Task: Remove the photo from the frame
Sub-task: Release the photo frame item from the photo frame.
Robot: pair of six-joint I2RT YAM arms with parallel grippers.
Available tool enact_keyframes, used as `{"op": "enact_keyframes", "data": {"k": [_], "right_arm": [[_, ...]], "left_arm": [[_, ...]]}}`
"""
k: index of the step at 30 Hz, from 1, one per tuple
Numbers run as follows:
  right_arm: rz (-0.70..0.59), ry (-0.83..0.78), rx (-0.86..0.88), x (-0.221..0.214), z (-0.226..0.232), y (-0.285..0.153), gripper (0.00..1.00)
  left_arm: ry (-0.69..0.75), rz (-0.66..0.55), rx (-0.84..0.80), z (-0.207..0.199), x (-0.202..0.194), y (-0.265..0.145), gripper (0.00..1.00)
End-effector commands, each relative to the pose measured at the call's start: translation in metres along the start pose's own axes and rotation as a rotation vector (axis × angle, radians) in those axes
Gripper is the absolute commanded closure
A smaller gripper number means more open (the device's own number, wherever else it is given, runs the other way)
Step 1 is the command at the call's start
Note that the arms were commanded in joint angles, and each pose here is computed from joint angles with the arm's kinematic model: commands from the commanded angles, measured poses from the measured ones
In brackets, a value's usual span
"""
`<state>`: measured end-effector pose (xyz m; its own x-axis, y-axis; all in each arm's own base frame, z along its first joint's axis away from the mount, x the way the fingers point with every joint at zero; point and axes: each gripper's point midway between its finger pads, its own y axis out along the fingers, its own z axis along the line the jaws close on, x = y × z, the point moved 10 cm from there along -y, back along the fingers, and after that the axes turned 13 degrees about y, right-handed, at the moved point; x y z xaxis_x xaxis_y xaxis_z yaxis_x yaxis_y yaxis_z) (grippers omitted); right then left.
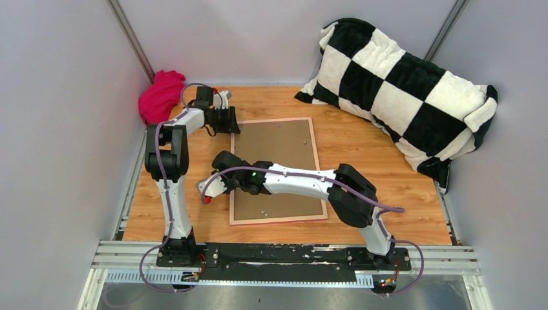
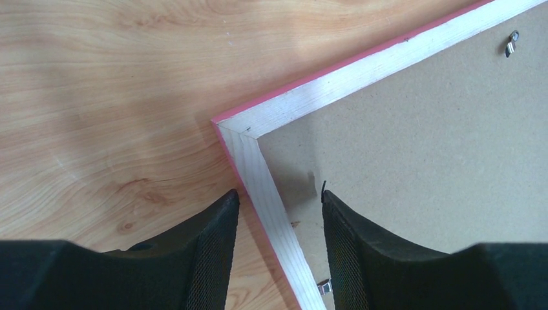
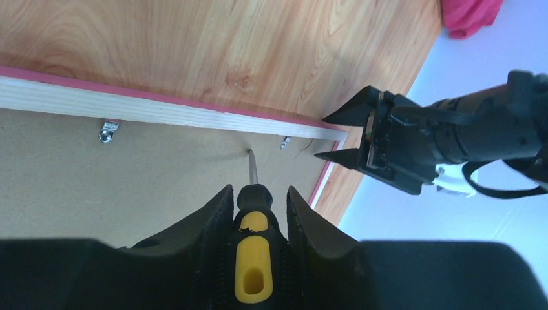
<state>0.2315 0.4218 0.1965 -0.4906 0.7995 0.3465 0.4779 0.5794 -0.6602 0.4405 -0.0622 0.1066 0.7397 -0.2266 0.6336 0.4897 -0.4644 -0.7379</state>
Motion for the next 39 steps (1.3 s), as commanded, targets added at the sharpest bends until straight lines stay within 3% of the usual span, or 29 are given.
{"op": "enact_keyframes", "data": {"k": [1, 12, 30, 39], "right_arm": [[0.043, -0.183, 0.013, 0.001, 0.003, 0.008, 1.00], [0.036, -0.337, 0.033, 0.016, 0.005, 0.024, 1.00], [0.029, -0.333, -0.023, 0.014, -0.002, 0.041, 1.00], [0.028, -0.324, -0.048, 0.009, -0.004, 0.047, 1.00]], "left_arm": [[-0.049, 0.099, -0.036, 0.002, -0.022, 0.012, 0.48], [-0.058, 0.114, -0.068, 0.002, -0.024, 0.016, 0.62], [-0.075, 0.138, -0.092, 0.002, -0.027, 0.021, 0.90], [-0.082, 0.150, -0.104, 0.003, -0.028, 0.024, 0.93]]}}
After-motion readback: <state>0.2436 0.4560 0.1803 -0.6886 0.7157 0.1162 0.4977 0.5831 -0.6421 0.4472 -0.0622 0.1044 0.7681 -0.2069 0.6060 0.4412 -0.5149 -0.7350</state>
